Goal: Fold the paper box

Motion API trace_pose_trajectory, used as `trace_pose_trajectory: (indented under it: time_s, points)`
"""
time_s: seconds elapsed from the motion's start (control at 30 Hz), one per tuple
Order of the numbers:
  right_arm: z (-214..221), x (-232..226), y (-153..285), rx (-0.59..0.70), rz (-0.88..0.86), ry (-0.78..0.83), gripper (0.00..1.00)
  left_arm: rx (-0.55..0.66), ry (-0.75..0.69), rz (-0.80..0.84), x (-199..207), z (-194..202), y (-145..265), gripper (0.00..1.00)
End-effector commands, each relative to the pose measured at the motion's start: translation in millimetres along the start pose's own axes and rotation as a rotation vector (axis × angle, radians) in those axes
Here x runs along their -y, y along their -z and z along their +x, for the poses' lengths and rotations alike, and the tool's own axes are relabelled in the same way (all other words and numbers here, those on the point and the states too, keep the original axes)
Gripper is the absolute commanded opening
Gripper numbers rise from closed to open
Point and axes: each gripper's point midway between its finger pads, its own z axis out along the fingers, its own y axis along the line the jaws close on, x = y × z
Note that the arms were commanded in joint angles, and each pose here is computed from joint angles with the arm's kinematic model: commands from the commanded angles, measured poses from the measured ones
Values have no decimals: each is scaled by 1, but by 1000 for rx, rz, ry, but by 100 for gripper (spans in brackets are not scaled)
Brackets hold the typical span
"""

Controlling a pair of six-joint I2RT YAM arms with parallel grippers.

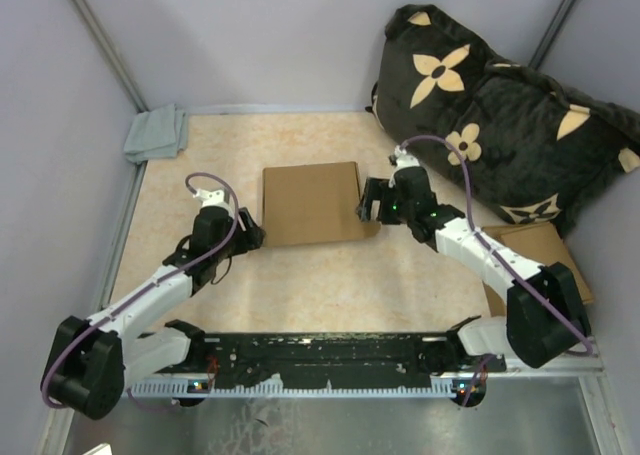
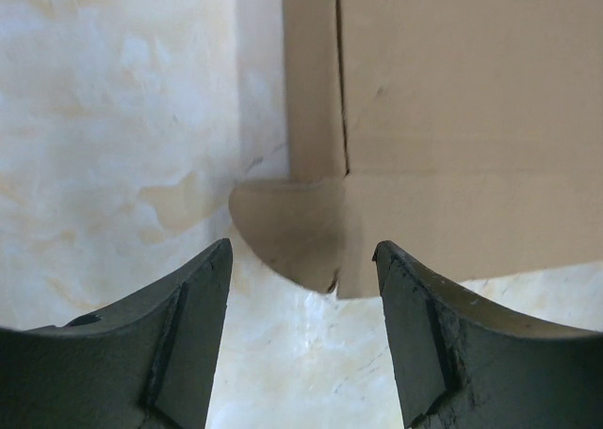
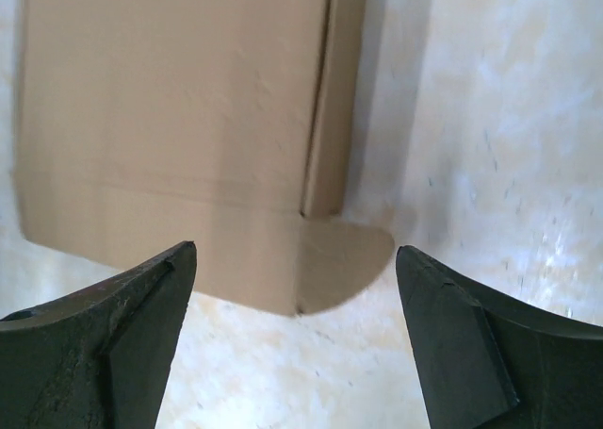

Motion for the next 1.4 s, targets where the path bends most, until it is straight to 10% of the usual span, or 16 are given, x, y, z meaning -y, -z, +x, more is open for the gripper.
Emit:
trace_pose_trajectory:
  time_s: [0.0, 1.37]
  points:
    - [38, 1, -3, -93, -15, 18, 88, -23, -30, 78, 13, 4, -2, 69]
    - [62, -54, -7, -193, -211, 134, 78, -132, -82, 308, 56, 14, 11, 58]
